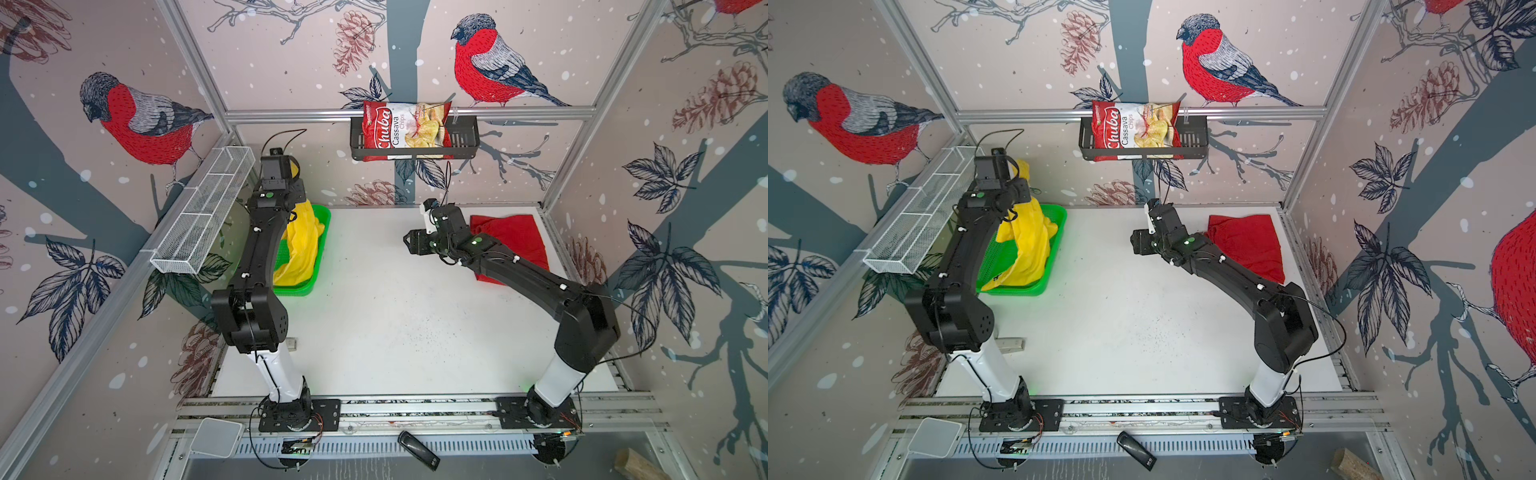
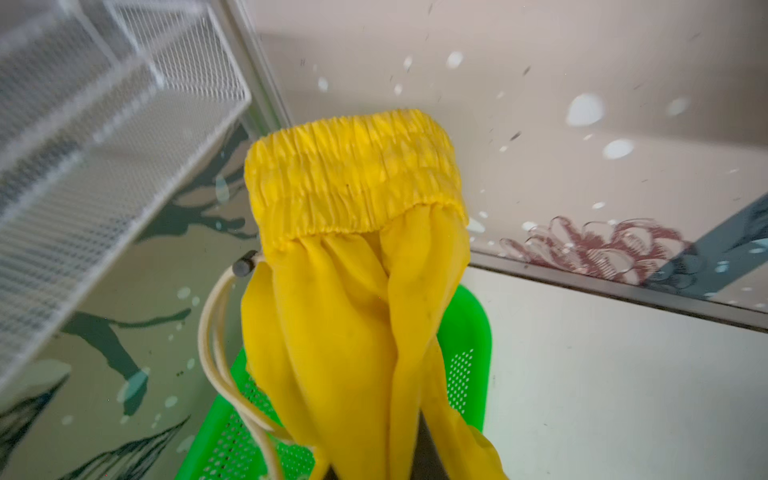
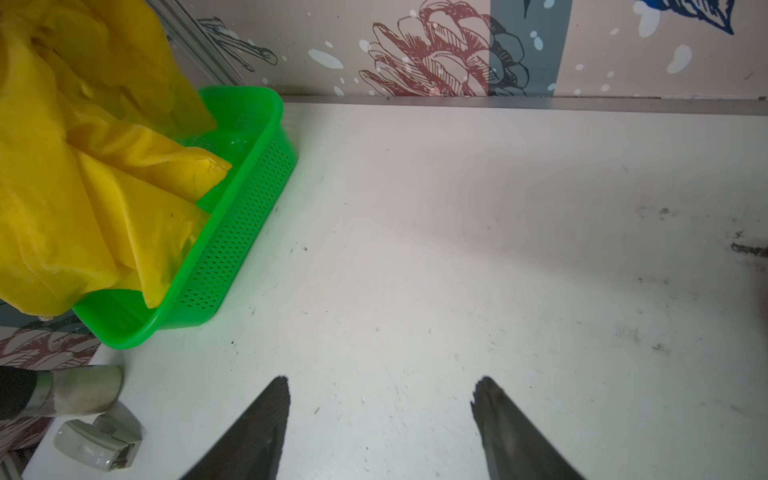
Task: Fold and stack the shorts
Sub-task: 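Lay the yellow shorts on the table centre with the left gripper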
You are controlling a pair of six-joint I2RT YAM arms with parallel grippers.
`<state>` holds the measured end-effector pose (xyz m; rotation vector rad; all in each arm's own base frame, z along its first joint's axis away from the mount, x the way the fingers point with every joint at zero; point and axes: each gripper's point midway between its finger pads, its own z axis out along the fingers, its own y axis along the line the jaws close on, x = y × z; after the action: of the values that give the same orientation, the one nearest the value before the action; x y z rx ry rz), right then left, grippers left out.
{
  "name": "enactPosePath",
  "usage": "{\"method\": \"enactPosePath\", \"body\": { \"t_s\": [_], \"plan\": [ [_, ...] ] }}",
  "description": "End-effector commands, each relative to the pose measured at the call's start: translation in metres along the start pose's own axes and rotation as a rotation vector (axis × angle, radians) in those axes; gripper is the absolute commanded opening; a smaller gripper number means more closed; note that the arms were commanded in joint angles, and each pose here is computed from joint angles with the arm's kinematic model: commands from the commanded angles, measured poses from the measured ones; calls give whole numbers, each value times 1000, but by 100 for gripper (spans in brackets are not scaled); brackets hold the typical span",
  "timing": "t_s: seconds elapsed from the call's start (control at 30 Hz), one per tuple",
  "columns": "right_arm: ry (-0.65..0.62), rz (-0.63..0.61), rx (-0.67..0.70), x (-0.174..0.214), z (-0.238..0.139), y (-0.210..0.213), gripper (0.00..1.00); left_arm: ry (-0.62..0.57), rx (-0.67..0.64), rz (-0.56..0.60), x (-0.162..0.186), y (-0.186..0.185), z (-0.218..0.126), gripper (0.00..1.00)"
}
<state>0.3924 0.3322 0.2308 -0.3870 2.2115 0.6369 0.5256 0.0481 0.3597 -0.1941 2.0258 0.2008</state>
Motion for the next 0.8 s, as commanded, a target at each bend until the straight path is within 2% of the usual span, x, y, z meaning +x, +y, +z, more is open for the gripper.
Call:
{"method": "enactPosePath", "body": {
  "t_s": [0.0,0.1,0.2,0.3,0.37,0.47,0.5,0.63,0.67,0.77],
  "plan": [
    [-63,-5,-57,-23,-9,8,71,-135,104,52,-51,-22,-49,0],
    [-104,12,-79,-39,-20,4,72,-253,301,55,-84,-59,-100,0],
    [-142,42,-59,-51,-34,-14,72,-332,520,66,-95,-98,-146,0],
    [-172,70,-11,-56,-49,-40,71,-357,699,87,-83,-139,-178,0],
    [-188,90,32,-56,-61,-61,72,-332,814,79,-63,-165,-190,0],
    [-197,108,90,-47,-74,-84,72,-249,915,75,-18,-196,-185,1],
    [-193,108,108,-43,-76,-91,73,-213,932,79,0,-205,-180,8],
    [-138,94,173,-16,-77,-102,74,-20,955,24,76,-225,-146,63],
    [-121,90,186,-10,-77,-102,74,26,940,8,94,-224,-137,71],
    [-65,59,204,5,-73,-91,75,118,851,-24,135,-214,-116,77]
  ]
}}
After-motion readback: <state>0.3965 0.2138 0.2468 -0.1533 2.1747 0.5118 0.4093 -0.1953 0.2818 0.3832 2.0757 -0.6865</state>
